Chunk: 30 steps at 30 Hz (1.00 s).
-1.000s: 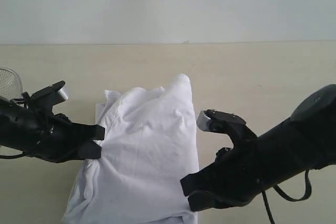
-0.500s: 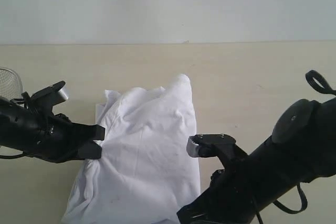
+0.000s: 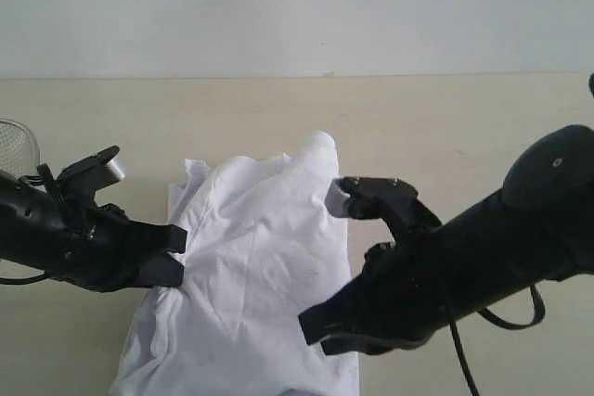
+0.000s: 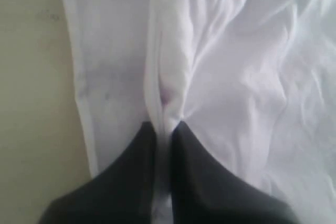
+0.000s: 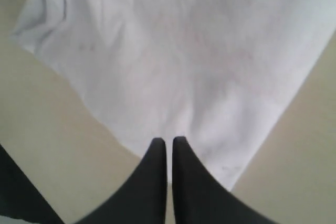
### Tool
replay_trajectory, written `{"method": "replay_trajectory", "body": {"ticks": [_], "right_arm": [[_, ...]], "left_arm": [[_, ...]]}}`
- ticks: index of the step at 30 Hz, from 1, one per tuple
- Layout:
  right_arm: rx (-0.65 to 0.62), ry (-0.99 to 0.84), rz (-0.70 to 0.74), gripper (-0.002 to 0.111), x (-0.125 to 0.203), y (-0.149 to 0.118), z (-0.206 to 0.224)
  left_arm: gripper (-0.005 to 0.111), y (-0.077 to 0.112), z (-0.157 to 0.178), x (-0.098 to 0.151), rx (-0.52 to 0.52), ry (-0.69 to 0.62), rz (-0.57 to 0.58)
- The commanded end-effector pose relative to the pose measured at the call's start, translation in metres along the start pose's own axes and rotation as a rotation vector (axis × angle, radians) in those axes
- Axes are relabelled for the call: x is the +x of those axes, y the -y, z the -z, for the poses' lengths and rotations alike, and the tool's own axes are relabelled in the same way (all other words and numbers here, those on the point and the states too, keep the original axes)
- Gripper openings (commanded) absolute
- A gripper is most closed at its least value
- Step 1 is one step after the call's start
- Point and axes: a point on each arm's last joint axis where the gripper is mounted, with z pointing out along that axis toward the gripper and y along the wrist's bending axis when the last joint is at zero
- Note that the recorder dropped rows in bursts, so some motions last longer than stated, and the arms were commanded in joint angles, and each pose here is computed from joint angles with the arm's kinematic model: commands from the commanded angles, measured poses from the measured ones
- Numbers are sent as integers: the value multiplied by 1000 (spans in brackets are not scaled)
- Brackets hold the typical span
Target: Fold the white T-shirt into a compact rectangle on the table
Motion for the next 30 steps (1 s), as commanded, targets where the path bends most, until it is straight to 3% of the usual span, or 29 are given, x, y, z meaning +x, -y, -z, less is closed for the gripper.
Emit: {"method": "replay_trajectory", "body": {"ticks": [1,7,9,15,19,25,30], "right_arm": [[-1,34,9,0,-13,-3,0],[13,-25,3,0,-10,7,-17],[17,-36,2,0,-9,9,-20],[26,-48,1,0,-8,12,-25],[27,-47,1,0,-8,12,-25],[27,-47,4,0,-8,12,-25],[26,-48,4,0,-8,12,-25]], "left_arm": [[12,-1,-1,1,-12,-4,-20],[53,-1,-1,1,-14,-3,1],[57,-1,-1,1,-14,-3,11],[52,10,13,-1,35,26,4],[36,20,31,-8,51,102,-33],[13,40,56,-45,67,231,-125],[10,52,57,-73,101,228,-136]]}}
